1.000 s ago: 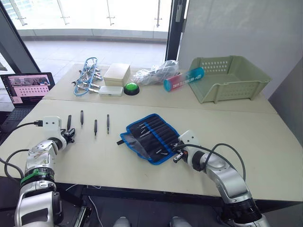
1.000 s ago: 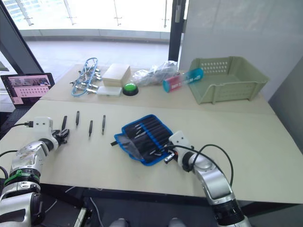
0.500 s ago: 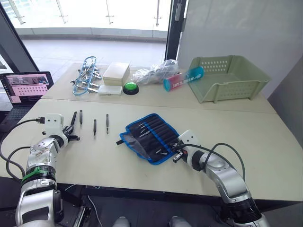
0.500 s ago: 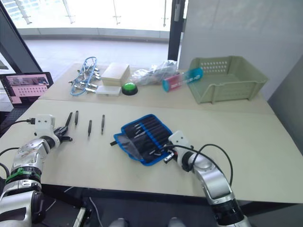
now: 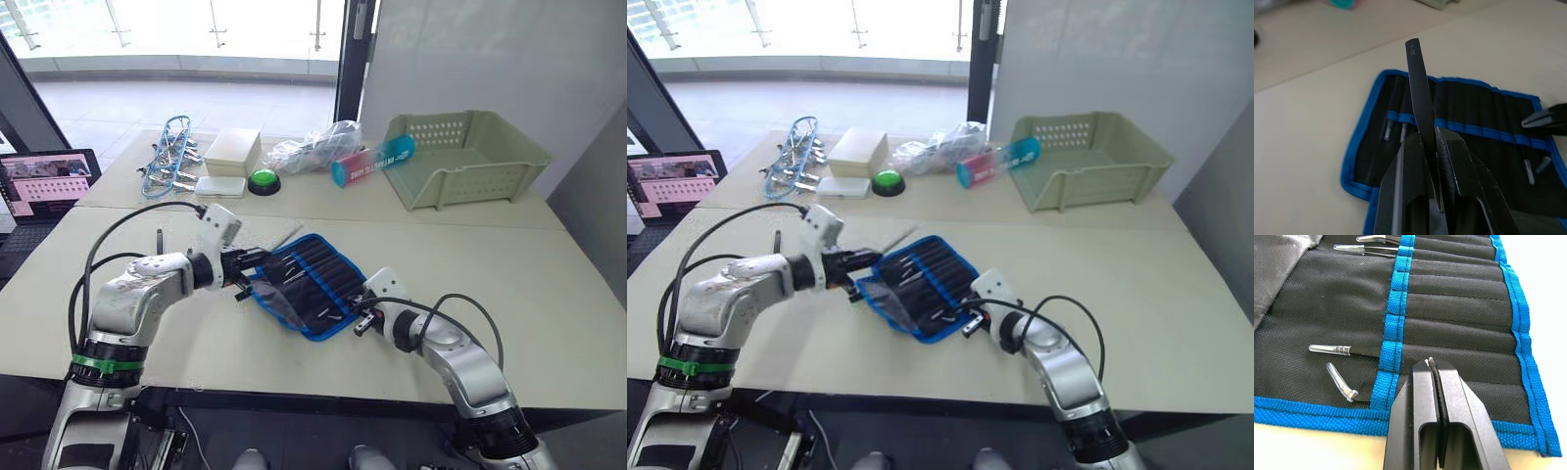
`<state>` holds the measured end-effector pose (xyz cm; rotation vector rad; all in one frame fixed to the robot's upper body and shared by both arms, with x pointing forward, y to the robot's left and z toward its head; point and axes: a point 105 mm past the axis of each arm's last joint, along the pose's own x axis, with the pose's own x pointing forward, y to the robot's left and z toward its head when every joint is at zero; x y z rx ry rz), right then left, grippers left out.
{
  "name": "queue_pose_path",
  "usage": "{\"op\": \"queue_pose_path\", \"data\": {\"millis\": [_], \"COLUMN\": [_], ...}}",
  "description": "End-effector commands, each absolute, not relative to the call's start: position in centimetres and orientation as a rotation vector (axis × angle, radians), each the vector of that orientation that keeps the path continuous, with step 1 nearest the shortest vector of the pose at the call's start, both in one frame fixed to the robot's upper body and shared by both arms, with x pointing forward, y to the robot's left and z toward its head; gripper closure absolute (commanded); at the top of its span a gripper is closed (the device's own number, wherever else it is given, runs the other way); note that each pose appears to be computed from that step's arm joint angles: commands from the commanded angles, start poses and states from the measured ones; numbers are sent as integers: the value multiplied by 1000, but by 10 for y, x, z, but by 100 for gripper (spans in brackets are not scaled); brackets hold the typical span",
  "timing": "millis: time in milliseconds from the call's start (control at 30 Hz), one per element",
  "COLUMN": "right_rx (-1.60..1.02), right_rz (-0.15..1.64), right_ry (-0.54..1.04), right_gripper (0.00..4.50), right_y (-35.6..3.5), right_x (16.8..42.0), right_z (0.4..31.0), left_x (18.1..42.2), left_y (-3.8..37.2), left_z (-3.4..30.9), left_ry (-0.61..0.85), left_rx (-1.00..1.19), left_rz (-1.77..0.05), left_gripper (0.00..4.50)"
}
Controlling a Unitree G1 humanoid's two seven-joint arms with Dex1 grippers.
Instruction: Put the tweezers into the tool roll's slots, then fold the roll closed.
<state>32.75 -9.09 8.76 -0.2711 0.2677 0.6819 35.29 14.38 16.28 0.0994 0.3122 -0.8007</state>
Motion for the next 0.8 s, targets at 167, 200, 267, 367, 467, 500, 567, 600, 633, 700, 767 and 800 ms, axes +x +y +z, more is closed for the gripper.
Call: {"op": "queue_pose_path", "data": {"millis": [167,200,267,367,467,500,567,600,633,700,767,800], "right_rx": [-254,-254,-252,-249,-246,-245,-241,-240,-239,-238,-237,-236], "right_rz": [662,660,657,654,653,652,650,649,648,648,647,647], "right_ry": [372,372,371,370,369,368,368,367,367,367,367,367], "right_gripper": [450,450,450,450,450,450,450,450,450,450,450,450], "right_y": [-97,-97,-97,-96,-95,-95,-95,-94,-94,-94,-94,-93], "right_x": [321,321,321,321,321,320,320,320,320,320,320,320], "right_z": [62,62,62,62,62,61,61,61,61,61,61,61], "left_x": [343,341,338,335,338,339,344,347,350,352,355,355], "left_y": [143,142,139,140,144,145,144,145,145,146,143,140], "left_z": [148,149,152,149,144,144,145,146,147,147,148,148], "left_ry": [513,517,534,584,629,640,647,646,643,643,640,634], "left_rx": [244,251,262,309,320,323,347,350,361,374,374,381], "left_rz": [-888,-904,-936,-941,-910,-904,-882,-866,-859,-851,-851,-862], "left_gripper": [443,443,443,443,443,443,443,443,443,443,443,443]}}
